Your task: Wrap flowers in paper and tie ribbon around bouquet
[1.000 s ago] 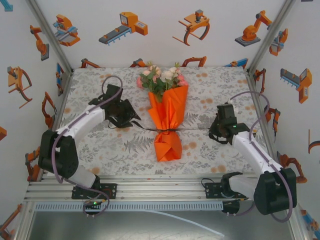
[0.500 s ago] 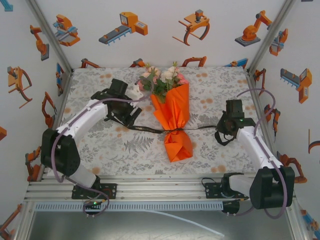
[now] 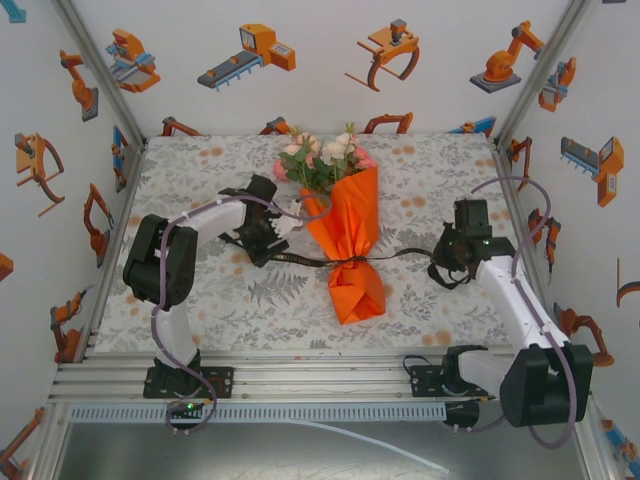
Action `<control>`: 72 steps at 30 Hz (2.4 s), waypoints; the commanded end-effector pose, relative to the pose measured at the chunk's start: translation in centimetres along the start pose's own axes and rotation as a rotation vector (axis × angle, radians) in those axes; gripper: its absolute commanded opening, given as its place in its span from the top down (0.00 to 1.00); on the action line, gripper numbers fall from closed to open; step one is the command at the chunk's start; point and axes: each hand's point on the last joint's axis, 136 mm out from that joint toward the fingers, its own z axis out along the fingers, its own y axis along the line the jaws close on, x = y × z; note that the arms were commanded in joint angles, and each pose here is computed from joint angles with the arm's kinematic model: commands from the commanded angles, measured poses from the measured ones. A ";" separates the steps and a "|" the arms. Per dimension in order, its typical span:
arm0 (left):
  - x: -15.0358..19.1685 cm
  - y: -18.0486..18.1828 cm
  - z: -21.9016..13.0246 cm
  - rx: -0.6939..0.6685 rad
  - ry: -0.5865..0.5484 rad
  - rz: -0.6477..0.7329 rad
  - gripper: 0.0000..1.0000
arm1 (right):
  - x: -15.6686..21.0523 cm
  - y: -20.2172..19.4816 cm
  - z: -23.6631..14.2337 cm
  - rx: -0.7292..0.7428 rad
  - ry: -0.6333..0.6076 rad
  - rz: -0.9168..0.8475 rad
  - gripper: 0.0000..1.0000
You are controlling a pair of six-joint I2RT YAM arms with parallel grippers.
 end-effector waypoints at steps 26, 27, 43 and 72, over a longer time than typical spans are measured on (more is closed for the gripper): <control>-12.8 -8.2 -17.4 0.258 -0.746 -0.465 1.00 | 2.1 13.8 -5.2 -0.547 0.104 -0.099 1.00; -12.6 -8.2 -17.3 0.248 -0.731 -0.460 1.00 | 1.6 14.6 -5.7 -0.566 0.097 -0.108 1.00; -1.7 -5.9 -9.6 -0.145 -0.261 -0.491 0.65 | 0.2 16.7 -7.3 -0.539 0.028 -0.257 1.00; -4.8 -5.7 0.1 -0.020 -0.152 -0.388 0.62 | 0.7 15.8 -7.0 -0.501 0.038 -0.238 1.00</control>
